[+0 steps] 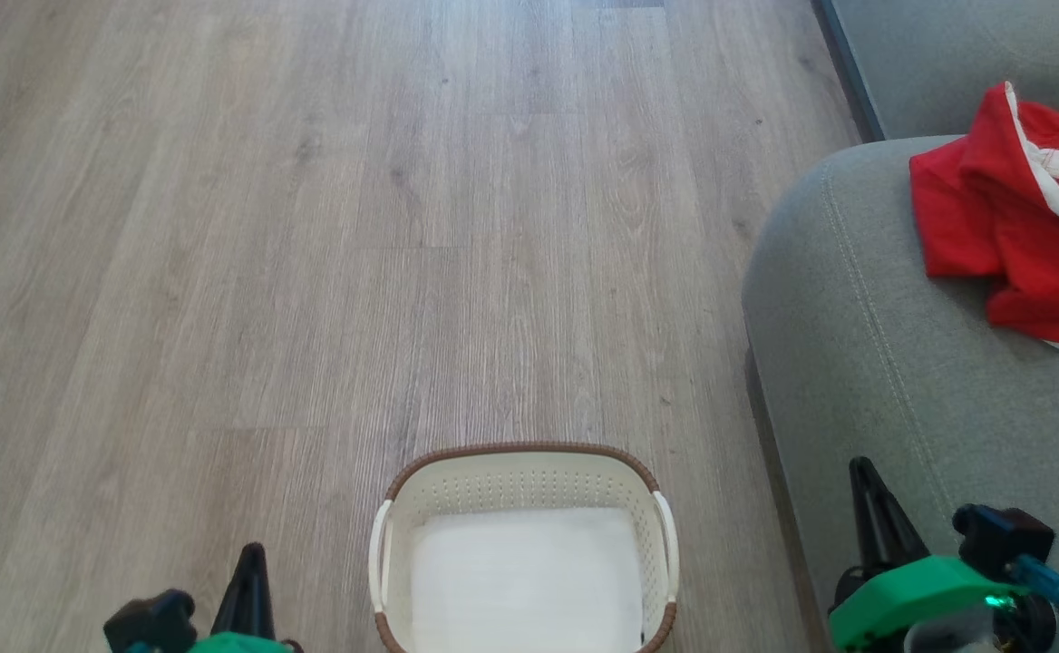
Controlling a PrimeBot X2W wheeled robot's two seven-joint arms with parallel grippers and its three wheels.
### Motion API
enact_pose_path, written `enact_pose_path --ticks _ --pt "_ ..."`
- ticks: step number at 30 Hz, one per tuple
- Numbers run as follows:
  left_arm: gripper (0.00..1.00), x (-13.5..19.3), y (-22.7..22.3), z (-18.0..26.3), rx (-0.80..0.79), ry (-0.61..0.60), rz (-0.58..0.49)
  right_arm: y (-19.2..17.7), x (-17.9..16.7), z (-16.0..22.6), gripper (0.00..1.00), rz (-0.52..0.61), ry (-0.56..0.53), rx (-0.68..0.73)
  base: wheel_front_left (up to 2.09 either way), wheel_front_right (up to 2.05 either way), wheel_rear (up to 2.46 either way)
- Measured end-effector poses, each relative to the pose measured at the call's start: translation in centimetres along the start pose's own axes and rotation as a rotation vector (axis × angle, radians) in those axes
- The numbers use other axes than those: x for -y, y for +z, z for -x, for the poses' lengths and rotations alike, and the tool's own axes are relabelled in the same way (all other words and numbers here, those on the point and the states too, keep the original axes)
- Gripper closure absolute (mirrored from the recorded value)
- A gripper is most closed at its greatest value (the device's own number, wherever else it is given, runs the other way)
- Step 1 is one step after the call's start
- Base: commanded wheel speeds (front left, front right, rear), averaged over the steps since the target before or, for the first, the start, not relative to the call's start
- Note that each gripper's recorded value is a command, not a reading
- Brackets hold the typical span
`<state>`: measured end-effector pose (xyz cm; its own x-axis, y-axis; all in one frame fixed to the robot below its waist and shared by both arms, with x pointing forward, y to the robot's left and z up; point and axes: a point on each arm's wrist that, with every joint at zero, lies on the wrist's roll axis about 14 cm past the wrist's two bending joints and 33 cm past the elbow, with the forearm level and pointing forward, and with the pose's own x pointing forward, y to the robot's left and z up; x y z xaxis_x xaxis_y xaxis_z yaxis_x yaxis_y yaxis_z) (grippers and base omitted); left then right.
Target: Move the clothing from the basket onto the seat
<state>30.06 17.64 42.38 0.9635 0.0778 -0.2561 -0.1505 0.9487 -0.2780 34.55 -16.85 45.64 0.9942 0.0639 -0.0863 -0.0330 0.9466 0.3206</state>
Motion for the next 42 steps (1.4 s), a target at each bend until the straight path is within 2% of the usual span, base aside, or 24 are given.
enact_pose_path --ticks 42 --pt "1.0 0.2 1.3 -2.6 -0.062 -0.012 0.478 0.8 2.2 -0.8 1.0 -0.468 -0.1 0.002 0.0 0.0 0.0"
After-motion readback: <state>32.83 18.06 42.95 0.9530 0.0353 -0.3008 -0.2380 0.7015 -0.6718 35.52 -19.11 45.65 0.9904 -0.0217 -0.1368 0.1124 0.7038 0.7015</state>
